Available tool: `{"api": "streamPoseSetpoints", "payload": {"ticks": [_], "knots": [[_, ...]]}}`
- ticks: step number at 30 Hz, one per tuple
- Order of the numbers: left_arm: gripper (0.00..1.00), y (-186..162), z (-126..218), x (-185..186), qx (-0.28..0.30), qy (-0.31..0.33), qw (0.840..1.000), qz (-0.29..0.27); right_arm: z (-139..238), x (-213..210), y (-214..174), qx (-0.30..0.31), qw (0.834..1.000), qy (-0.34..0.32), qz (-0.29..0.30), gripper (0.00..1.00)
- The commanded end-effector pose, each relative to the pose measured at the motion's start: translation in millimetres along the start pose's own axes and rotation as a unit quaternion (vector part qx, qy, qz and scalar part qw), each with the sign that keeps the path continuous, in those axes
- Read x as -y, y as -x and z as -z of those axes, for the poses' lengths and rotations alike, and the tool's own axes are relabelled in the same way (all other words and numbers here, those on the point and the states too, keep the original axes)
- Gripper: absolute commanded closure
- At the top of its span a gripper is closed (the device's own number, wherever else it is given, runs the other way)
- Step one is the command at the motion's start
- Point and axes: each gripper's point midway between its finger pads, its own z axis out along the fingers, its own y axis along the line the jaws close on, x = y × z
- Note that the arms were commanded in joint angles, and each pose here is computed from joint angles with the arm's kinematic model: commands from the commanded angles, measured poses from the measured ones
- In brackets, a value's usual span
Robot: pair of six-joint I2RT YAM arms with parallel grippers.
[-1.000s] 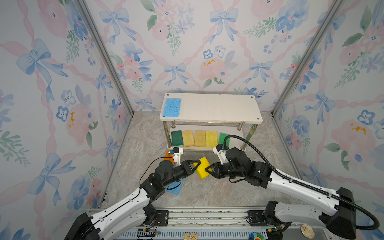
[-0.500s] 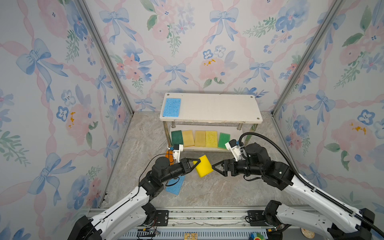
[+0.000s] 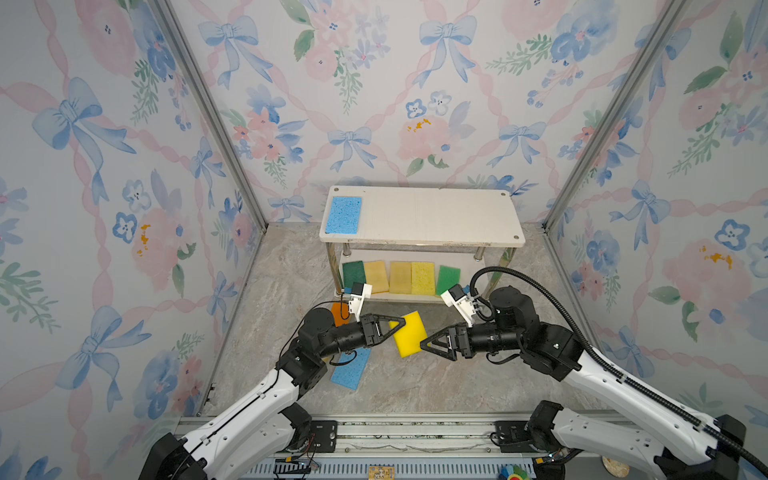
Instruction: Place and organize the cleaning sponges onto the shelf
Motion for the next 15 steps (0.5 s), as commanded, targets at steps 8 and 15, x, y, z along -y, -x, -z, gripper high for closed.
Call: {"api": "streamPoseSetpoints", "payload": {"ticks": [8,15], "knots": [[0.89,5.5,3.0,23.8,0.002,-0.035,0.999,-0.013,-7.4,-8.9,4.8,0.001,1.0,0.008,0.007,0.42],[0.89,4.5,3.6,24.1,0.001,-0.037,0.999,-0.014,-6.8,-5.8,6.0,0.007,1.0,0.0,0.003,0.62]]}}
